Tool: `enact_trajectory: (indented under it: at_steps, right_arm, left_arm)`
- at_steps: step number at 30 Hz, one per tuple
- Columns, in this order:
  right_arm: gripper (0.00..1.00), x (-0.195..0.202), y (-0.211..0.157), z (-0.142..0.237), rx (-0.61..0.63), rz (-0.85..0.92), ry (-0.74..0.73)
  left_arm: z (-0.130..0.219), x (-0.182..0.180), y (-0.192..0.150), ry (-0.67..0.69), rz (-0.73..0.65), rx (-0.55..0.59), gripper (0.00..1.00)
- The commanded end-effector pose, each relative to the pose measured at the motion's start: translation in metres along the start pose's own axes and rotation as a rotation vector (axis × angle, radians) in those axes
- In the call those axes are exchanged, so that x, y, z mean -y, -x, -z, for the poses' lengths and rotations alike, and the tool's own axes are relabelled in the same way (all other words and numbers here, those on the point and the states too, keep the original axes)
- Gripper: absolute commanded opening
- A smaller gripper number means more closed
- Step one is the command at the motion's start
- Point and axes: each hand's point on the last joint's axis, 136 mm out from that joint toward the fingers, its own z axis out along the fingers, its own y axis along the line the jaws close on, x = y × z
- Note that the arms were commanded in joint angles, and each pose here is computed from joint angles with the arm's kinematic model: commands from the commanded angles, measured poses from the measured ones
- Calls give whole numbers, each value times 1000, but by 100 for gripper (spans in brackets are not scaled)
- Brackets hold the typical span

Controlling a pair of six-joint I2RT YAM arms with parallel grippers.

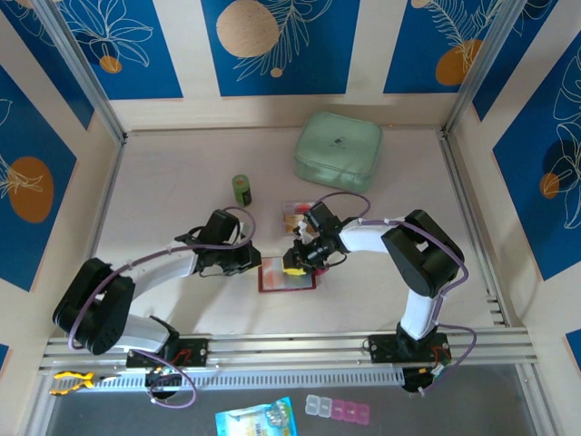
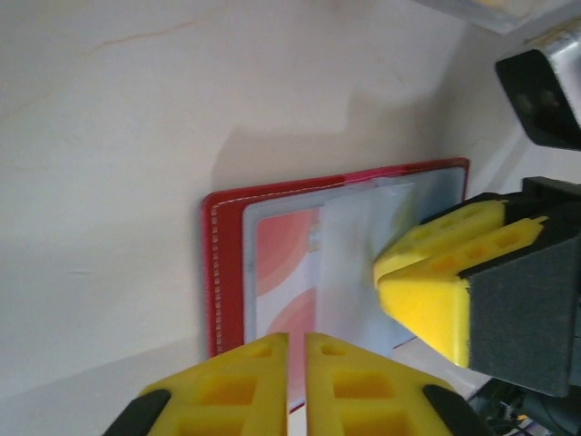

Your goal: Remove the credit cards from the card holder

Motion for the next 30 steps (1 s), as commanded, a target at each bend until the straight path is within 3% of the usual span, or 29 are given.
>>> enact_trajectory:
  at_steps: [1, 21, 30]
  right_arm:
    - [25, 12, -6, 2, -13, -23, 13]
    - [24, 25, -9, 1, -17, -59, 22]
    - [24, 22, -10, 2, -17, -56, 34]
  left_arm:
    - [-7, 19, -4, -87, 6, -24, 16]
    - [-41, 9, -19, -31, 31, -98, 27]
    - [-45, 21, -19, -90, 31, -102, 18]
